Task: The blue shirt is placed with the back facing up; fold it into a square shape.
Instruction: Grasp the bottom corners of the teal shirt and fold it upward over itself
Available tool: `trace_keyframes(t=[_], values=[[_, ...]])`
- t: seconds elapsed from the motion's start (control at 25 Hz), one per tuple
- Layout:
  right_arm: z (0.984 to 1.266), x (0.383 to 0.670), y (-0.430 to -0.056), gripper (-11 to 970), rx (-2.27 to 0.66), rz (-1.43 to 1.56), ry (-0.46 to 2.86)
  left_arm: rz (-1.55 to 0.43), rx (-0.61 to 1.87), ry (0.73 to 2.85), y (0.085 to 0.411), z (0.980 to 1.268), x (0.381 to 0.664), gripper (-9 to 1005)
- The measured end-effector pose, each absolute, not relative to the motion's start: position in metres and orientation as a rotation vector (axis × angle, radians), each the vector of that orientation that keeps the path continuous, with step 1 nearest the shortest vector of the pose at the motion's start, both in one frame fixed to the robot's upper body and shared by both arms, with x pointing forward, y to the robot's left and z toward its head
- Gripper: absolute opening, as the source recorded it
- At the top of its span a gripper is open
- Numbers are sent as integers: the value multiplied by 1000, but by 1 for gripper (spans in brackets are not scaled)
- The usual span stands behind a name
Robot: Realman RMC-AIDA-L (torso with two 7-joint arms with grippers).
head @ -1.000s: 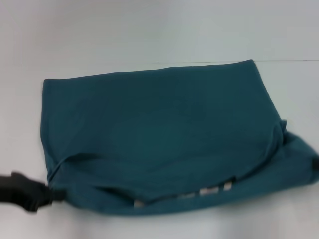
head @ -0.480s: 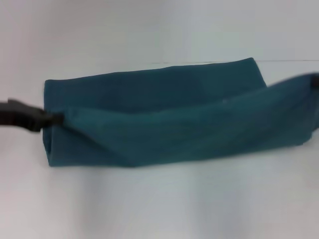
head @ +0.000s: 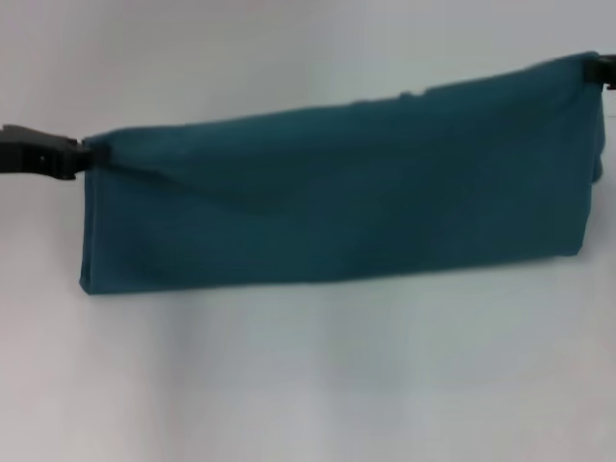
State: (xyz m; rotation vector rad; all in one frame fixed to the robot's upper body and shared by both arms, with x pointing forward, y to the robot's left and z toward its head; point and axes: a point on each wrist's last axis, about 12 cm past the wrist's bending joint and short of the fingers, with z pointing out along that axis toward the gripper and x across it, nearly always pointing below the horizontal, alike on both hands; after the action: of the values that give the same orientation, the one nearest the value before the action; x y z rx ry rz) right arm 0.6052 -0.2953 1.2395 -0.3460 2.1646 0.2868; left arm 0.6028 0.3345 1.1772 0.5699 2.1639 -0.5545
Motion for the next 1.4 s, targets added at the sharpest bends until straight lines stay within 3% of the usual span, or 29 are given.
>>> trace_keyframes(t=[0.72,1.4], values=[[1205,672,-272,108,-388,274,2204,-453,486,2129,316,1144,636,42],[1190,676,-285,121,-302,256,2215,-340,418,2119,318,1132,642,39]])
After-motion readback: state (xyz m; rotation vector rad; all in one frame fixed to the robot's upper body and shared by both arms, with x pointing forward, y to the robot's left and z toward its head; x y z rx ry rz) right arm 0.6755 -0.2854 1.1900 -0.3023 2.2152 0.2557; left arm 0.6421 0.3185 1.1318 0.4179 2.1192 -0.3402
